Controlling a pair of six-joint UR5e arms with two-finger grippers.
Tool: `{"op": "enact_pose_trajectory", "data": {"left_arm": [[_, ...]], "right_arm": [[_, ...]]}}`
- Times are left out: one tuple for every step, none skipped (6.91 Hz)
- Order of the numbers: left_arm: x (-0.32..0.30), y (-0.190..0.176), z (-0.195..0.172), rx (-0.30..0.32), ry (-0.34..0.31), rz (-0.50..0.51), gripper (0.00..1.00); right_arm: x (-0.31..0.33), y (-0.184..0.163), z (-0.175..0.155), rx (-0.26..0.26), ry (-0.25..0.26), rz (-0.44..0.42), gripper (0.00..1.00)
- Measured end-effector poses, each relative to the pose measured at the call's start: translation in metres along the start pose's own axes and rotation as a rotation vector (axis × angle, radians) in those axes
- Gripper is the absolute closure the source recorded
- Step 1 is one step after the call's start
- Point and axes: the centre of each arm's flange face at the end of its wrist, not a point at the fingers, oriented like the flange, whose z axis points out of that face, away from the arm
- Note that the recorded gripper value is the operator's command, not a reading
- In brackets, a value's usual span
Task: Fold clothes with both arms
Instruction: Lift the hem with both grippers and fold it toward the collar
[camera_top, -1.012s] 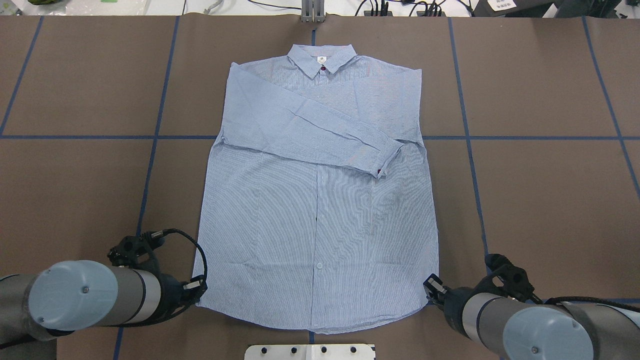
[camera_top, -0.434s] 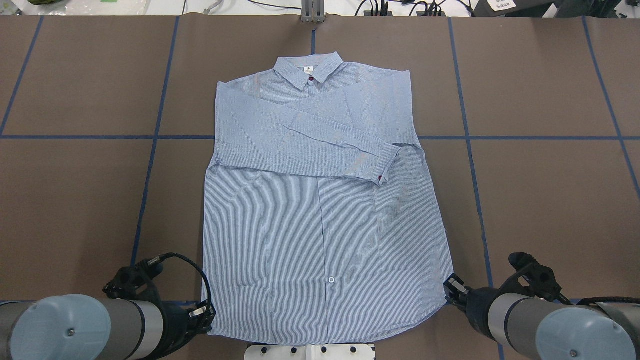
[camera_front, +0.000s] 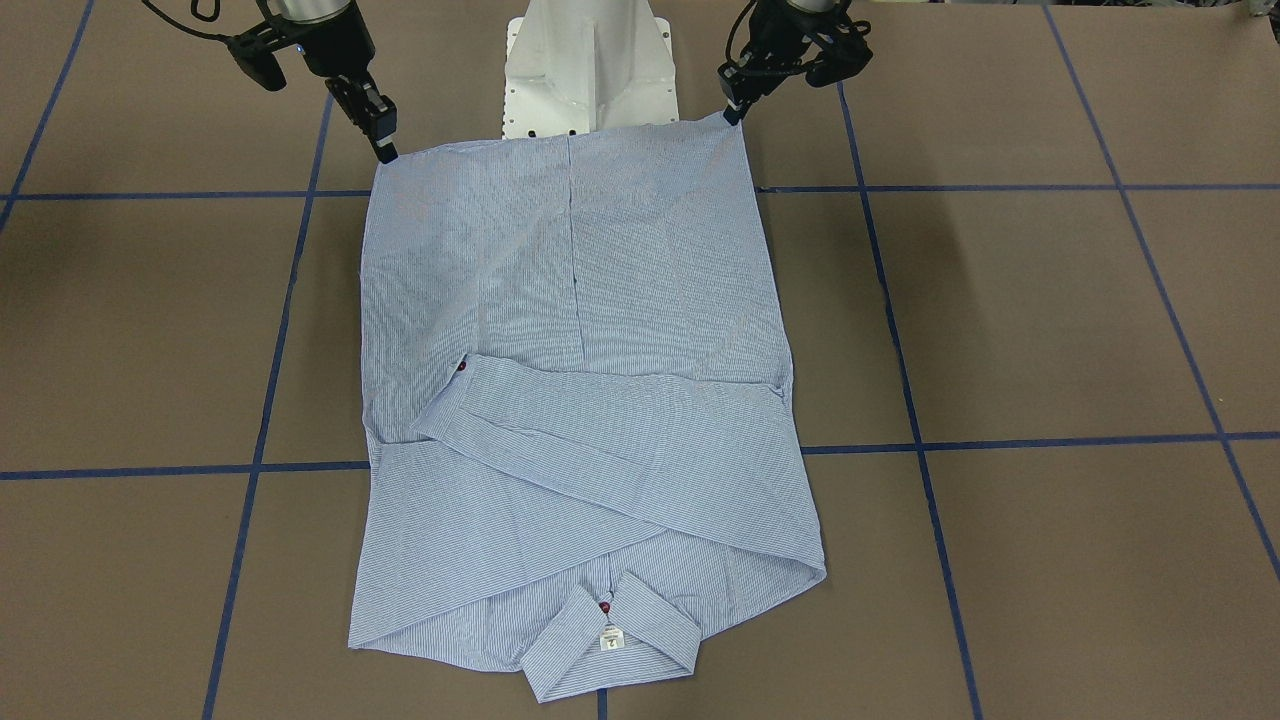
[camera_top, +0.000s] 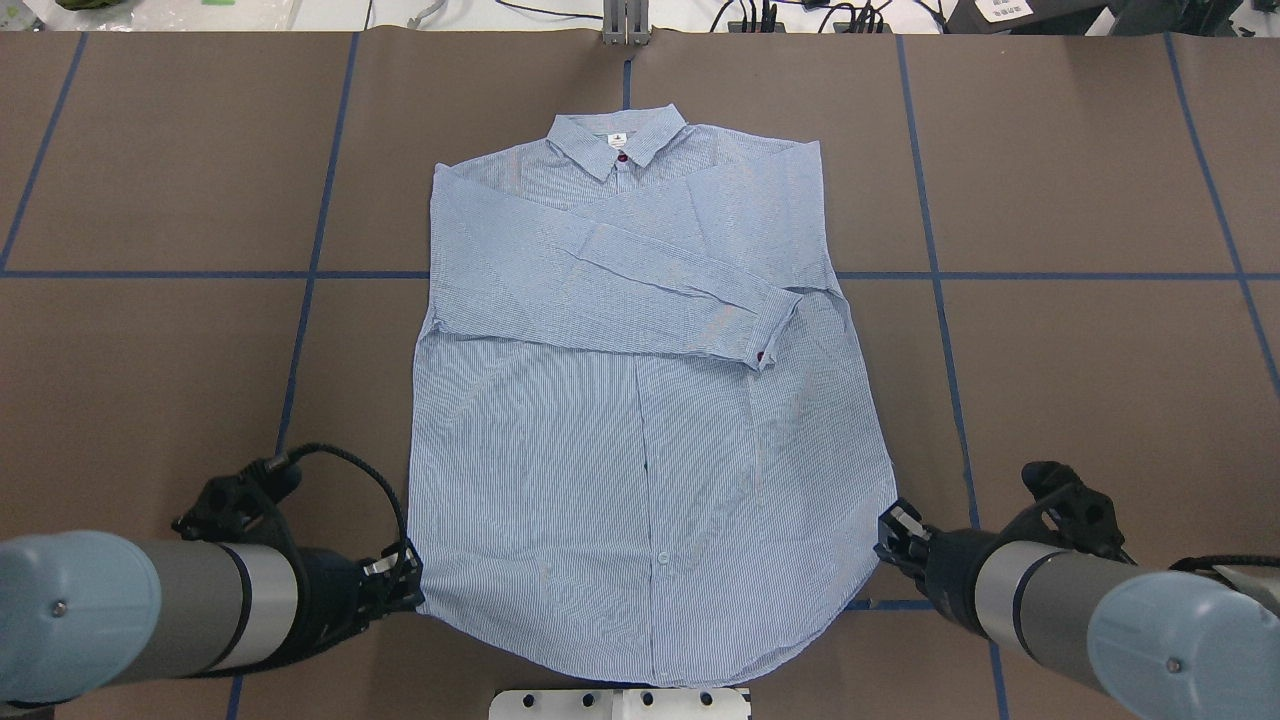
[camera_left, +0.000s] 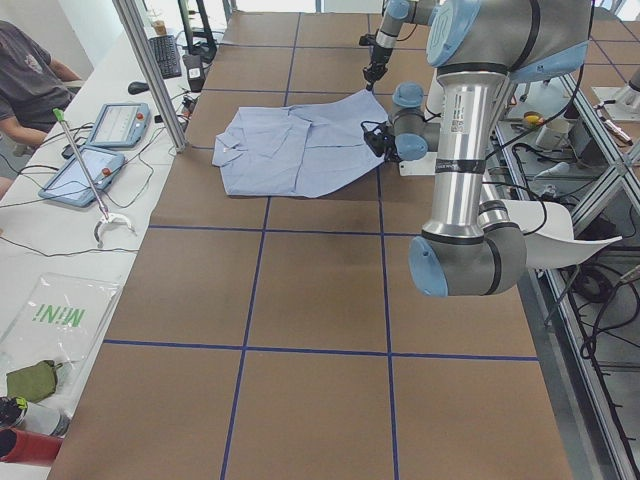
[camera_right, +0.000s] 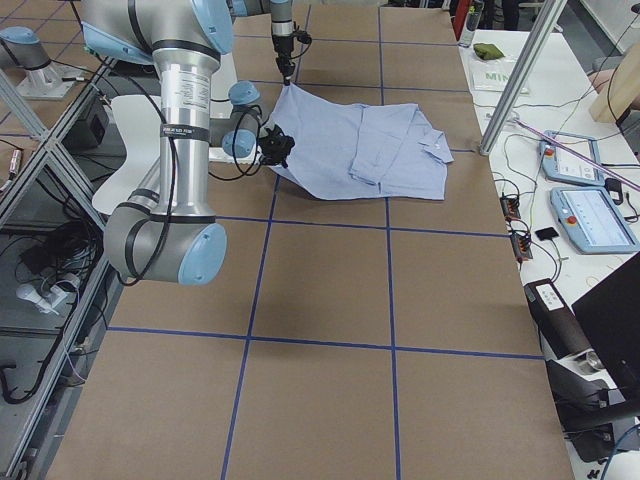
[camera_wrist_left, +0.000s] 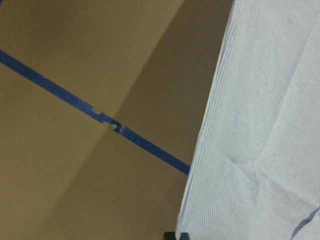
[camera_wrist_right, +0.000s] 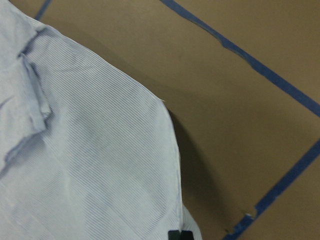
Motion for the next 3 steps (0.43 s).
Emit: {"op": "enact_pose_trajectory", "data": {"left_arm": [[0.014,-0.026,-0.012,0.04,0.027,0.037,1.0],[0.023,-0.052,-0.023,0.087,0.04,0.043,1.0],[0.029,-0.073,-0.033,0.117,0.041,0.028,1.0]], "right_arm": [[-0.026,-0.016,-0.01,0.02,-0.059,0.043,1.0],[-0.048,-0.035,-0.024,0.046,-0.115,0.082,1.0],[-0.065,-0.054,-0.041,0.07,-0.17,0.117,1.0]]}}
